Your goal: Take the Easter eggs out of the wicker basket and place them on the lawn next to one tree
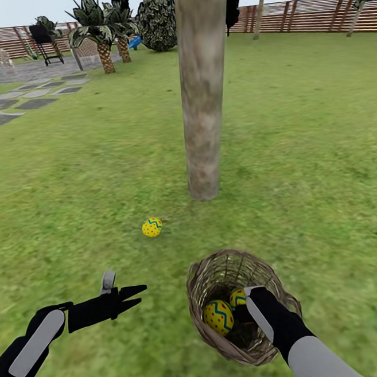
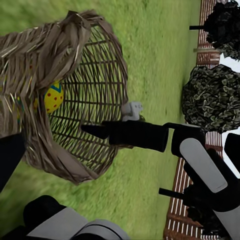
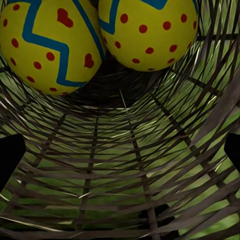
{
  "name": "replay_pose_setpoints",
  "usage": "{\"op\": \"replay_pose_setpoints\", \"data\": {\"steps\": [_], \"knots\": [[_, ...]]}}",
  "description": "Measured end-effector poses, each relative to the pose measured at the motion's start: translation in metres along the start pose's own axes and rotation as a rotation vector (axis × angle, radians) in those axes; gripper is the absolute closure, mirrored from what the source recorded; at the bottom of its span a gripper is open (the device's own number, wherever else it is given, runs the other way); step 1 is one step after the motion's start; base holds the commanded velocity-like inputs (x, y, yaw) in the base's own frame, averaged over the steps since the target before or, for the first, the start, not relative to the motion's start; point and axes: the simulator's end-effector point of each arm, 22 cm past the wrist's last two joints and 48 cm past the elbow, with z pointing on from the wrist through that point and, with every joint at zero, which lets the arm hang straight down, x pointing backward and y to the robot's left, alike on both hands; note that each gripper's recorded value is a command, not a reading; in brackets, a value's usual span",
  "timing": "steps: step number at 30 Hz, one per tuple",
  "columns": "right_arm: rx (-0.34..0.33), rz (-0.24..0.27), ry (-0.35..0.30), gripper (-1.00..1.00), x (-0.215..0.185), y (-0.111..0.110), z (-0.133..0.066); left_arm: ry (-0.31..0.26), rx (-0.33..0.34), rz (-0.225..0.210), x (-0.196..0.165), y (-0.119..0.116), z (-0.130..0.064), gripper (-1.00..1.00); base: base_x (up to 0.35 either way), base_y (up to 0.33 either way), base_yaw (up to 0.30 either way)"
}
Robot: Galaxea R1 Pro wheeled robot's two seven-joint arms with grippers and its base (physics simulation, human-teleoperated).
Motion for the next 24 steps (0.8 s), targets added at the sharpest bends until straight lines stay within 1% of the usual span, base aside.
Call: {"op": "replay_pose_setpoints", "data": {"steps": [5, 21, 24], "knots": [[0.0, -0.001, 0.007, -1.0, 0.002, 0.0, 0.003, 0.005, -0.004, -0.007, 0.002, 0.004, 0.002, -1.0, 0.122, 0.0, 0.0], [0.0, -0.001, 0.032, -1.0, 0.011, 0.001, 0.013, 0.017, -0.008, -0.03, 0.007, 0.014, 0.007, -1.0, 0.009, 0.0, 0.0], [-0.001, -0.001, 0.037, -1.0, 0.013, 0.001, 0.015, 0.02, -0.01, -0.034, 0.008, 0.016, 0.008, -1.0, 0.165, 0.0, 0.0]]}}
